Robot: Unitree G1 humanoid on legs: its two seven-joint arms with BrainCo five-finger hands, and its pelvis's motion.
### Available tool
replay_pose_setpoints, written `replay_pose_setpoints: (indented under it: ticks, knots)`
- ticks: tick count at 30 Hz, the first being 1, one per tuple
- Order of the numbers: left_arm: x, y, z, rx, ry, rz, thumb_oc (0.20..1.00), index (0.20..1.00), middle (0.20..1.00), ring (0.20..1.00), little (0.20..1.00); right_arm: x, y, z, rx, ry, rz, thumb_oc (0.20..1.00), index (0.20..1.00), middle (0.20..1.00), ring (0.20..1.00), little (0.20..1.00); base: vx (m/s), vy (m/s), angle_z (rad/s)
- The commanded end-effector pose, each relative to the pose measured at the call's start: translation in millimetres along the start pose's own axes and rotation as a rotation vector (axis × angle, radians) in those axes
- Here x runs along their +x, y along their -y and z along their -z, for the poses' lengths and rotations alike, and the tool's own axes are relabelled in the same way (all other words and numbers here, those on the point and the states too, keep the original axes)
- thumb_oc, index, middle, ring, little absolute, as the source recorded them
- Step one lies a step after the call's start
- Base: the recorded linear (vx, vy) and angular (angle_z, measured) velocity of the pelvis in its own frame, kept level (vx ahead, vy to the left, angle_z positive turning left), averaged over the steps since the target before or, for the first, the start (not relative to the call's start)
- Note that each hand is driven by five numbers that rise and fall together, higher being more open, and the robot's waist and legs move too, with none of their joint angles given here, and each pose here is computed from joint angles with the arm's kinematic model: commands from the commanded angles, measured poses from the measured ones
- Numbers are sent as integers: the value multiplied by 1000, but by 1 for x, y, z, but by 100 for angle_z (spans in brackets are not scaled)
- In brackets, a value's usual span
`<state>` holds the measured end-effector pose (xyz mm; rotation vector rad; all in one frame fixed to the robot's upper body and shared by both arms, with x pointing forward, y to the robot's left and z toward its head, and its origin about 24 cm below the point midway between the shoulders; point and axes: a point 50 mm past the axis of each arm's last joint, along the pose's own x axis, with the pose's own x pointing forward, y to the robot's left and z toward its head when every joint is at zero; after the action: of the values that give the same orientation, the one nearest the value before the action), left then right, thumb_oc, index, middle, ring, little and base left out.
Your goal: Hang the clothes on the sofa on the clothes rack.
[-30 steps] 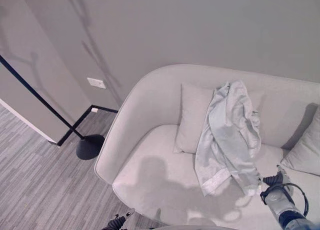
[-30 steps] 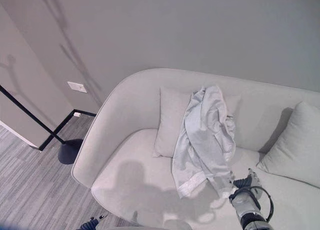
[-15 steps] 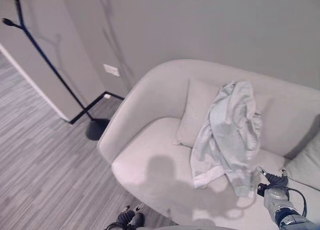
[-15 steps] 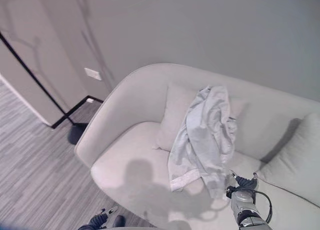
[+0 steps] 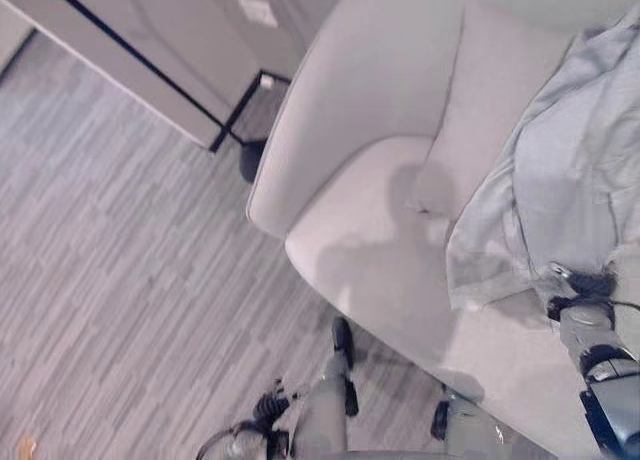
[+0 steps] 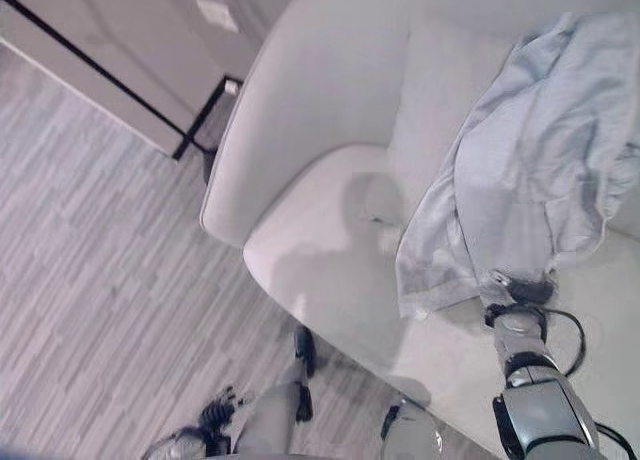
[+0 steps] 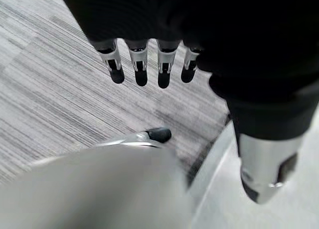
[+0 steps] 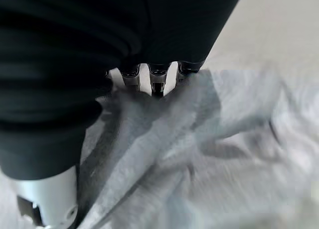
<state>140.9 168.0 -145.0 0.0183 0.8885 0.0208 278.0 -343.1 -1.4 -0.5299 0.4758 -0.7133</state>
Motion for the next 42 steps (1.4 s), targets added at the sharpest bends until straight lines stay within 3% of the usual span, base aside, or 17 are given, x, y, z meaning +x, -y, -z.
replay_pose_setpoints:
  ticks: [1,10,14,15,18,21,23,25,28,30,40,42]
  knots:
    - [6,-1,-21,64,73,-1,1000,1000,1000,1000,1000,-4,-17,-1,-116,-4,-65,200,200,200,200,200,-8,-66,-4]
    - [8,-5,-18,96,39,-43,1000,1000,1000,1000,1000,-36,-66,9,-64,30,-201,200,200,200,200,200,3,-26,-6]
    - [7,-16,-3,91,-36,-111,1000,1000,1000,1000,1000,-56,-81,12,109,62,-267,200,200,200,200,200,38,15,-4]
    - [3,-22,7,72,-88,-133,1000,1000,1000,1000,1000,-78,-78,-13,389,186,-335,200,200,200,200,200,105,70,-13]
    - [2,-21,11,65,-104,-129,1000,1000,1000,1000,1000,-84,-70,-33,512,264,-354,200,200,200,200,200,43,74,-11]
    - [3,-19,9,35,-110,-111,1000,1000,1000,1000,1000,-99,-43,-85,820,452,-408,200,200,200,200,200,21,96,-12]
    - [3,-19,7,27,-105,-109,1000,1000,1000,1000,1000,-101,-35,-97,869,500,-418,200,200,200,200,200,27,110,13]
    - [4,-21,-7,-14,-44,-98,1000,1000,1000,1000,1000,-114,-5,-145,1071,684,-455,200,200,200,200,200,30,179,9]
    - [4,-24,-22,-52,25,-98,1000,1000,1000,1000,1000,-121,10,-178,1138,803,-472,200,200,200,200,200,19,122,5]
    - [-3,-28,-55,-90,186,-78,1000,1000,1000,1000,1000,-140,36,-249,1268,987,-516,200,200,200,200,200,21,164,4]
    - [-26,-49,-135,-48,550,-127,1000,1000,1000,1000,1000,-193,104,-356,1323,1356,-471,200,200,200,200,200,-3,57,1]
    - [-38,-59,-169,-7,712,-232,1000,1000,1000,1000,1000,-210,107,-374,1328,1407,-506,200,200,200,200,200,0,24,-5]
